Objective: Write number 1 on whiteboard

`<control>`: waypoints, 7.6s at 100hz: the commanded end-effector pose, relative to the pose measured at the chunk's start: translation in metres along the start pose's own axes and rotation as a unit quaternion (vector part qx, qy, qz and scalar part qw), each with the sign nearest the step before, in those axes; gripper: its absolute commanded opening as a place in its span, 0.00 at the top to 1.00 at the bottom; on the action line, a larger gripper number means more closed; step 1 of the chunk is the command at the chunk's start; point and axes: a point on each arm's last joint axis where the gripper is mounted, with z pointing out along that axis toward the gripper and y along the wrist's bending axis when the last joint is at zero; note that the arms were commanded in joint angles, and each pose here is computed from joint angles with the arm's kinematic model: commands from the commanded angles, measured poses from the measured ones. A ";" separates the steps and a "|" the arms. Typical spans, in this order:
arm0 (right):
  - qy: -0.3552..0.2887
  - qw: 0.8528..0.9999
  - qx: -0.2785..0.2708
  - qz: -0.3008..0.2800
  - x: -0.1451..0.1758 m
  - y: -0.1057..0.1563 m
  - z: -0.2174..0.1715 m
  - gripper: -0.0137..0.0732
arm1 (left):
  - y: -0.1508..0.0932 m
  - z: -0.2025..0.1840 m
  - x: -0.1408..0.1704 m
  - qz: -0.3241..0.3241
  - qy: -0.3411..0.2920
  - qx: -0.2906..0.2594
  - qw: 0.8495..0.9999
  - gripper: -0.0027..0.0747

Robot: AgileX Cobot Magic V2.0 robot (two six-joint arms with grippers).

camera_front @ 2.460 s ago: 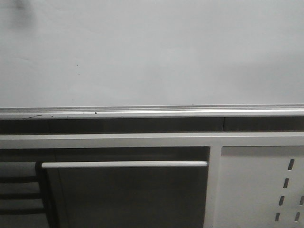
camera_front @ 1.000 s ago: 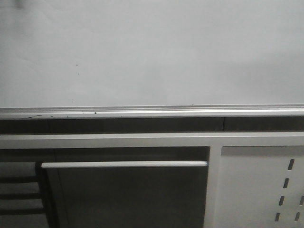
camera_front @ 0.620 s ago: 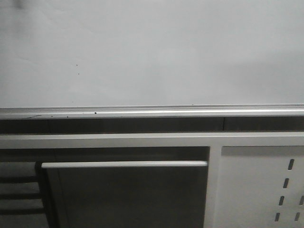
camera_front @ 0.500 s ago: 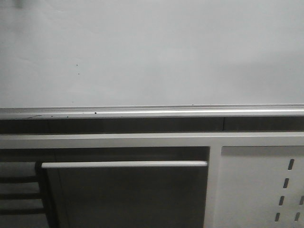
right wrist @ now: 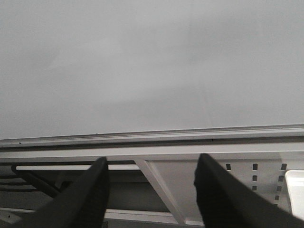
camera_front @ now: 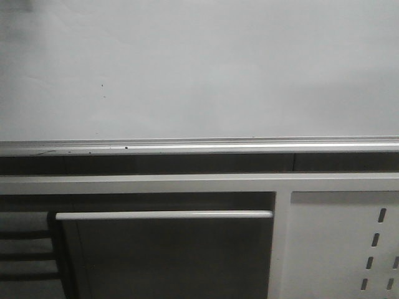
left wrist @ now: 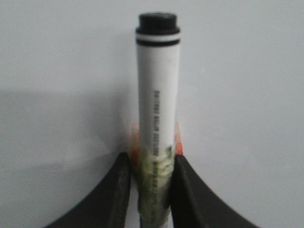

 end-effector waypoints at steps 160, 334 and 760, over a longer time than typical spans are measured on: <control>0.263 0.860 -0.411 -0.149 -0.084 0.099 0.047 0.42 | -0.126 -0.047 0.049 0.286 0.123 0.398 0.863 0.99; -0.046 0.965 -0.206 -0.156 -0.046 0.068 0.025 0.90 | -0.014 -0.082 -0.033 0.056 -0.031 0.183 0.981 0.99; 0.013 0.951 -0.261 -0.164 -0.127 0.084 0.024 0.54 | -0.042 -0.015 -0.004 0.038 -0.097 -0.013 0.994 0.99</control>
